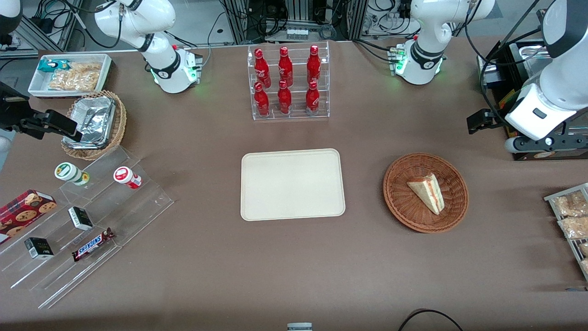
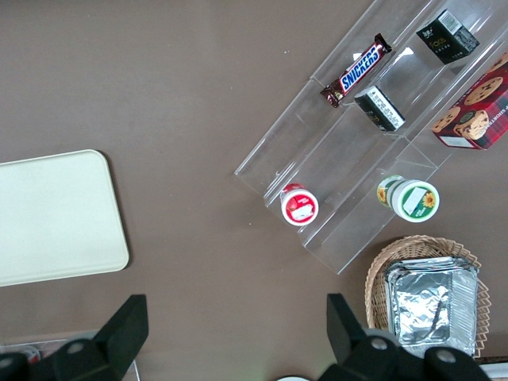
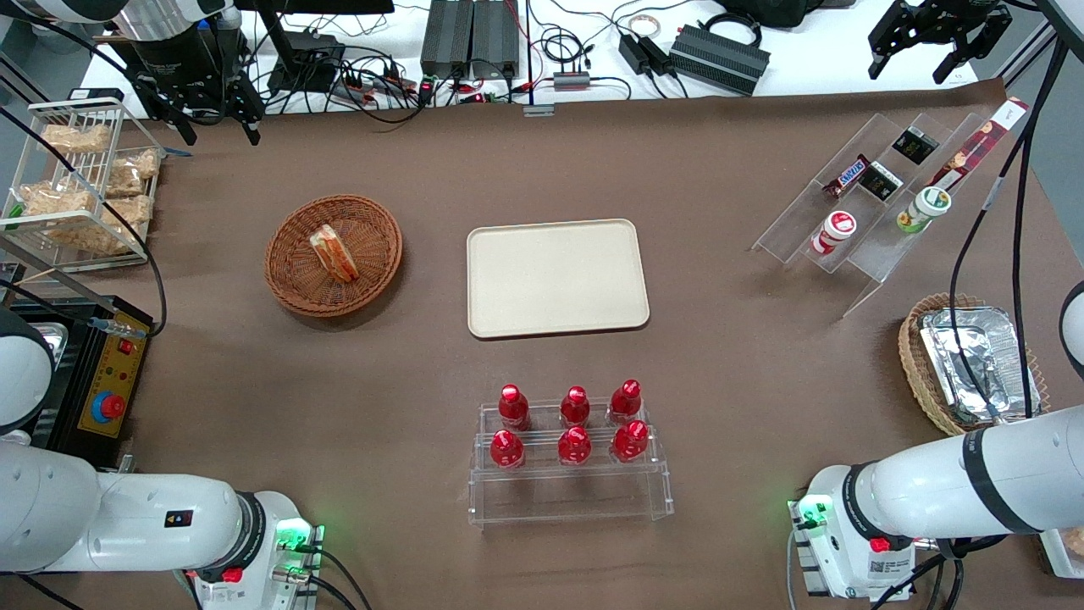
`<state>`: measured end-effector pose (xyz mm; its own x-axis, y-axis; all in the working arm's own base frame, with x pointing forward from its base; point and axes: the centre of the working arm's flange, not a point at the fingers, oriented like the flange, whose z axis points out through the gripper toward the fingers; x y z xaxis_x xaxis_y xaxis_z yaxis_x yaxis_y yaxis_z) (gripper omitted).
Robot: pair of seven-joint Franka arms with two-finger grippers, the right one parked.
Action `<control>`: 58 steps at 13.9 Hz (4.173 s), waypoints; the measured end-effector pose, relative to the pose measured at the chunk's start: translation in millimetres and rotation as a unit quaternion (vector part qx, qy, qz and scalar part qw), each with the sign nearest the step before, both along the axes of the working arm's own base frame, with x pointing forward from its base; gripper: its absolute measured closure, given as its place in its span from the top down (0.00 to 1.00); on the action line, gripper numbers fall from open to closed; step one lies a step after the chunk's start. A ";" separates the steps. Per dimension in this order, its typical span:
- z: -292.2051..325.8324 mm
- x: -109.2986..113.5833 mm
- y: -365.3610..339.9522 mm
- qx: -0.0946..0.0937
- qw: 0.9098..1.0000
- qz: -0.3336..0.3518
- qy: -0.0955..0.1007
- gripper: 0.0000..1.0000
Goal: Place sandwich from basket to tray
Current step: 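Move the left gripper over the wicker basket holding the sandwich, then lower the left gripper onto the wrapped sandwich and close on it, then lift the sandwich and carry it over the cream tray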
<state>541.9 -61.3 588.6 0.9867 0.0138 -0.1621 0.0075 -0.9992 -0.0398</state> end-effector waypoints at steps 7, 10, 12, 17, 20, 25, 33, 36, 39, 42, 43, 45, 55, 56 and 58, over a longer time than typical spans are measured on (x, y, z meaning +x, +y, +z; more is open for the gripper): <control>-28.8 10.7 0.9 0.001 1.000 -0.001 0.026 1.00; -76.2 20.1 -0.2 0.001 0.999 -0.002 0.037 1.00; -111.0 22.0 -0.9 0.000 0.999 -0.003 0.035 1.00; -177.0 16.0 -2.4 0.002 1.000 0.025 0.011 1.00; -204.4 10.2 -2.4 0.002 0.999 0.038 -0.003 1.00; -250.9 -6.0 -1.8 -0.001 0.994 0.097 -0.055 1.00; -270.5 -16.8 -18.5 0.006 0.965 0.247 -0.082 1.00; -276.1 -17.3 -22.6 0.006 0.959 0.270 -0.084 1.00; -281.6 -14.7 -22.5 0.006 0.946 0.311 -0.090 1.00; -293.1 -12.6 -22.8 0.005 0.941 0.326 -0.090 1.00; -297.2 -12.0 -22.6 0.005 0.940 0.328 -0.090 1.00; -306.9 -11.9 -21.5 0.007 0.940 0.330 -0.085 1.00; -336.7 -10.4 -19.7 0.007 0.938 0.337 -0.077 0.74; -336.5 -10.2 -19.6 0.007 0.938 0.337 -0.077 0.61; -333.5 -7.8 -19.9 0.006 0.938 0.337 -0.080 0.41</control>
<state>534.1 -81.2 255.1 0.7643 0.6449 -0.0079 0.6449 -0.7642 0.0056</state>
